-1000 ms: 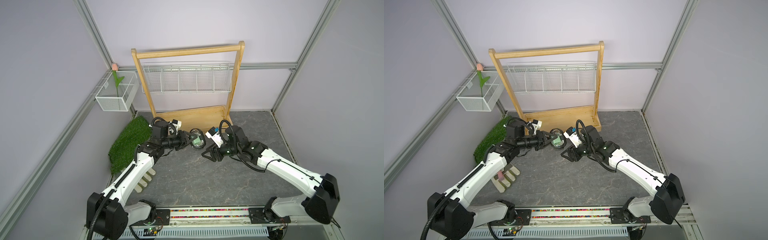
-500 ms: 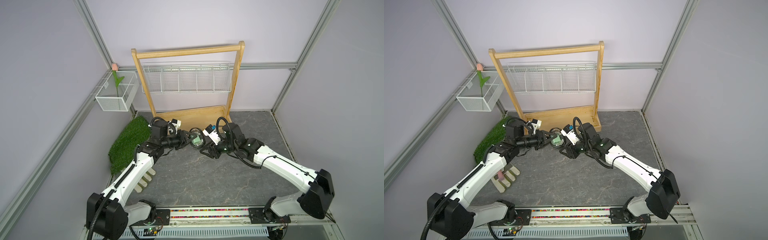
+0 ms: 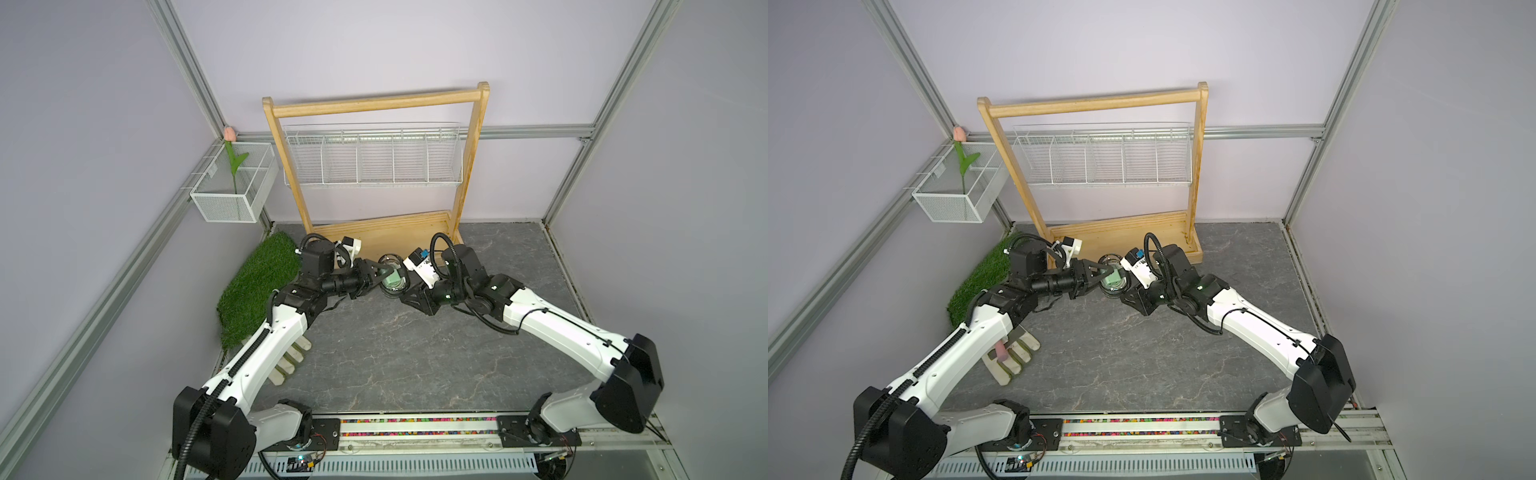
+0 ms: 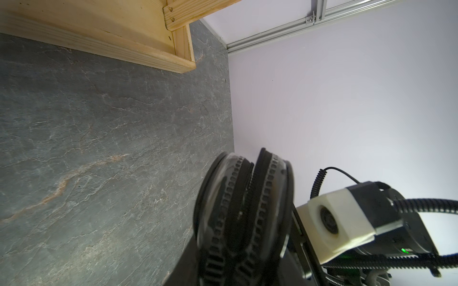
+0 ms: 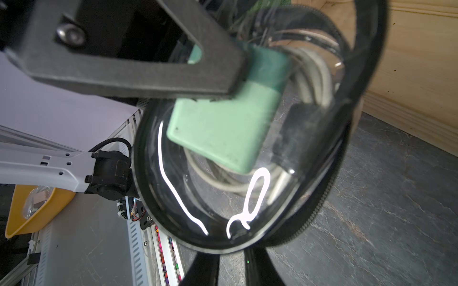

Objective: Pack away charging kits
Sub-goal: Zip the zipper on the storage bag.

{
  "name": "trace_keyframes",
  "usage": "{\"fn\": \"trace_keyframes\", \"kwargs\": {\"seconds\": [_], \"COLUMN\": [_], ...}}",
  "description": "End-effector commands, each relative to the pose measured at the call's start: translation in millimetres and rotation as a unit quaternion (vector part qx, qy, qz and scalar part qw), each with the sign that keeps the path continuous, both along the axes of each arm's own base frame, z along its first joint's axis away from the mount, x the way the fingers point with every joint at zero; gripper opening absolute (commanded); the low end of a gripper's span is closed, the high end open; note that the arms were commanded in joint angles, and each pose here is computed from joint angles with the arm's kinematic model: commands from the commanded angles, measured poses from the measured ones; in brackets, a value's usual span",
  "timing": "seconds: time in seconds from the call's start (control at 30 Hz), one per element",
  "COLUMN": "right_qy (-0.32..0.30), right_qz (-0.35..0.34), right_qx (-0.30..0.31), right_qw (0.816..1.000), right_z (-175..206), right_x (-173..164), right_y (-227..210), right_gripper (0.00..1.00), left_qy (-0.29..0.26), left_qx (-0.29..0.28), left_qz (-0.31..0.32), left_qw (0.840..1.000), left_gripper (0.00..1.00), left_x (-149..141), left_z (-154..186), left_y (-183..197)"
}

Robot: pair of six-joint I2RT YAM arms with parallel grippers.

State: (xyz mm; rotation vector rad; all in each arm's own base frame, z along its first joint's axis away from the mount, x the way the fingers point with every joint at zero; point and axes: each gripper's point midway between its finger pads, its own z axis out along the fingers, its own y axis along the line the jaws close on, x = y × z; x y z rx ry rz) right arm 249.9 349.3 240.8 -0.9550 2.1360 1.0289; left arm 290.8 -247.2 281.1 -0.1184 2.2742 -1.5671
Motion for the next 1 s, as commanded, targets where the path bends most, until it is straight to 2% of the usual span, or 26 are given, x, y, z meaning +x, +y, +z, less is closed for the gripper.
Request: {"fn": "trace_keyframes", "kwargs": {"seconds": [0.0, 0.3, 0.63, 0.97], "right_qy": [-0.038, -0.042, -0.042, -0.056], "right_qz": [0.025, 0.032, -0.014, -0.018], "right_qx": [0.045, 0.009, -0.082, -0.098], "right_qw": [0.998, 0.999, 0.996, 0.993], "right_z": [33.2, 27.4, -0.3, 8.0], "right_x": [-1.5, -8.7, -0.4, 1.6], "right_y": [15.4, 6.2, -22.8, -32.7], "right_gripper": [0.08, 0.06, 0.06, 0.06], "left_qy": [0.007, 0.021, 0.01, 0.002], "left_qx": [-0.006, 0.017, 0.034, 0.049], "left_qz": [-0.016, -0.012, -0.018, -0.052], "left_qw": [1.0, 1.0, 0.999, 0.997], "left_gripper": [0.0, 0.0, 0.0, 0.0], "left_x": [-10.5, -11.0, -13.3, -25.0], "left_z": [-1.3, -17.1, -17.3, -20.5], "left_y": [-1.7, 1.2, 7.6, 7.0]}}
